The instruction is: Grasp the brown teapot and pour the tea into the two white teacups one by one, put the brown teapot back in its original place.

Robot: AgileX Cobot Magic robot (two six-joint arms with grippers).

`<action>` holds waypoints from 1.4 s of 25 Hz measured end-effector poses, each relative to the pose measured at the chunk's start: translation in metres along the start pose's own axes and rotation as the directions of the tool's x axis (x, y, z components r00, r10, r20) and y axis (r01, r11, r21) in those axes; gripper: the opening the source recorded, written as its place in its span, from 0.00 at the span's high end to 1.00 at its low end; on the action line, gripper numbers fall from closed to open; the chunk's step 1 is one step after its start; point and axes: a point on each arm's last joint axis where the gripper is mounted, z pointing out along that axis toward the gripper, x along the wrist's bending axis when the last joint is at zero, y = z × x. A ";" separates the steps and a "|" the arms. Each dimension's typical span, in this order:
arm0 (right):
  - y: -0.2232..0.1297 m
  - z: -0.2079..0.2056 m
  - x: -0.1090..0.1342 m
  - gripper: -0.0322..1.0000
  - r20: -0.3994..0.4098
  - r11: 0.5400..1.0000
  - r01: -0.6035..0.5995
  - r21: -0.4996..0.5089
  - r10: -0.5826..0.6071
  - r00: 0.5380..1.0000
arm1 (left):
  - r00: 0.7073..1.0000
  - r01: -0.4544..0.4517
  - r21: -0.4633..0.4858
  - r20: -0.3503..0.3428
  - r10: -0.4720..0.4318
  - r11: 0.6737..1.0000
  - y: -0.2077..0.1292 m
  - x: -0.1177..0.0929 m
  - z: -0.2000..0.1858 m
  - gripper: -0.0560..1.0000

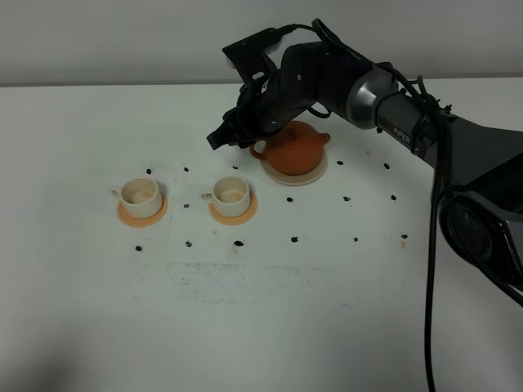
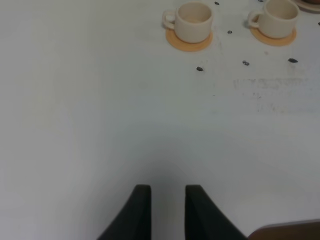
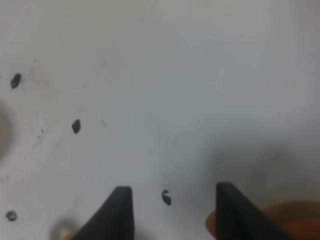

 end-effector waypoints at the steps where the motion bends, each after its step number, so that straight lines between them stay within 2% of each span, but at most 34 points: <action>1: 0.000 0.000 0.000 0.61 -0.002 1.000 0.000 0.000 0.000 1.000 | 1.000 0.000 0.000 0.000 0.000 1.000 0.000 0.000 0.000 0.80; 10: -0.003 0.012 -0.011 0.61 0.025 0.999 -0.009 -0.034 0.010 1.000 | 1.000 0.000 0.000 0.000 0.000 1.000 0.000 0.000 0.000 0.80; 35: -0.011 0.010 -0.010 0.61 0.009 0.998 0.019 0.066 -0.020 1.000 | 1.000 0.000 0.000 0.000 0.000 1.000 0.000 0.000 0.000 0.80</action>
